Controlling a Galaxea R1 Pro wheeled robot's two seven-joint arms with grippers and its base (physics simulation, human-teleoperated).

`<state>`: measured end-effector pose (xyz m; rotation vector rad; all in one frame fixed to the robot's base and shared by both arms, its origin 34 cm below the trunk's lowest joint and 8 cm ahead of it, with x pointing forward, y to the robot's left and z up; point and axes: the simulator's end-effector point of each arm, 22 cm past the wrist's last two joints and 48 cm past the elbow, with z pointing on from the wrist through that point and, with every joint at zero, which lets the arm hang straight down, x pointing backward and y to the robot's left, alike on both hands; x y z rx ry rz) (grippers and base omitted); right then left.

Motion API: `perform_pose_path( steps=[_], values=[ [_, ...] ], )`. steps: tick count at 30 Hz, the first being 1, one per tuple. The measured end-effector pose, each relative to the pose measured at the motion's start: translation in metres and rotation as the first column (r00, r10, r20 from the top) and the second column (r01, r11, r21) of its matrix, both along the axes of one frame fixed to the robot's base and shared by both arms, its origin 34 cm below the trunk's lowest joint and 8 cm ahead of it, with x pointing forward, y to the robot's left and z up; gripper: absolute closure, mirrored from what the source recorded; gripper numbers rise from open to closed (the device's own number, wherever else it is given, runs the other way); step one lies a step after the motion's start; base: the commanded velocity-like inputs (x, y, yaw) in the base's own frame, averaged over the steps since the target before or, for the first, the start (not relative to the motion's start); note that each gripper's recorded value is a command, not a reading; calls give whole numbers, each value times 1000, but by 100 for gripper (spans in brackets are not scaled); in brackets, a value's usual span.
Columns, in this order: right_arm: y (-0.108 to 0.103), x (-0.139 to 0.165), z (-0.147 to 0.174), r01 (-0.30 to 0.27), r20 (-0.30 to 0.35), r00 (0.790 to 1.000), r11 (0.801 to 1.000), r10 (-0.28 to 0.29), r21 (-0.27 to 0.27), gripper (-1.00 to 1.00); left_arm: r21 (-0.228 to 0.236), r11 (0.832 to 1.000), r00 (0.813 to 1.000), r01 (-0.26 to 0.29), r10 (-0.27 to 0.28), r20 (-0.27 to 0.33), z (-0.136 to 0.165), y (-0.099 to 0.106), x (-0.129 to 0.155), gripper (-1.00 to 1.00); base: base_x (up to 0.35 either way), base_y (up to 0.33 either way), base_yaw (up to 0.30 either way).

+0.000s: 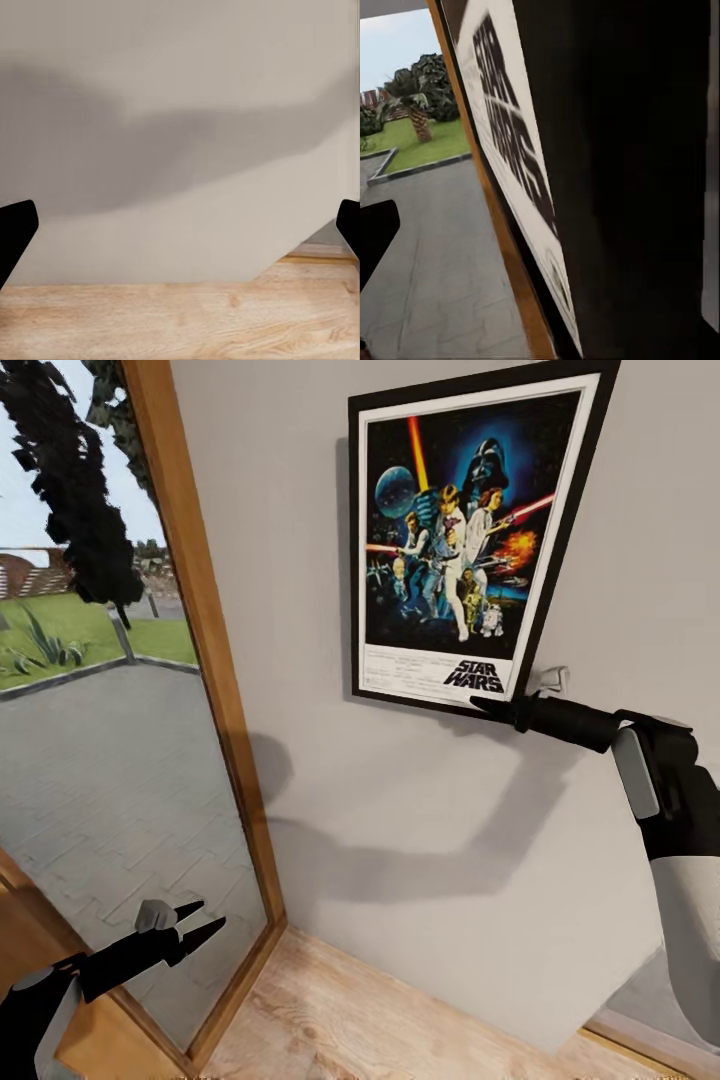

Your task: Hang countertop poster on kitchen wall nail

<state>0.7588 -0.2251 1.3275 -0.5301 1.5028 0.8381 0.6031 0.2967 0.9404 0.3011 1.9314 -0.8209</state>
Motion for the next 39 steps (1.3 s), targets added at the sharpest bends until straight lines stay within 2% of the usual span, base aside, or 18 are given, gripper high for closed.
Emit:
perform_pose_path(
  steps=[20, 31, 33, 35, 39],
  values=[
    [-1, 1, -1, 7, 6, 1000, 1000, -7, -7, -100, -2, 1000, 1000, 4, -4, 3, 1, 0, 0, -100, -227, -205, 0],
    [1, -1, 1, -7, 9, 1000, 1000, 6, 8, -100, -7, 1000, 1000, 14, -14, 3, 2, -2, -2, -100, -188, -34, 0],
    [4, -7, -3, -34, 4, 999, 999, 34, 26, -100, -8, 1000, 1000, 14, -14, 3, 2, -2, -2, -100, -156, -2, 0],
    [12, -24, -22, -85, -9, 996, 996, 85, 41, -100, -11, 1000, 1000, 13, -13, 1, 2, -2, -2, -100, -70, -1, 0],
    [19, -48, -63, -116, -10, 993, 993, 116, 36, -100, -15, 1000, 1000, 13, -13, 1, 2, -3, -2, -100, -29, 0, 0]
  ],
)
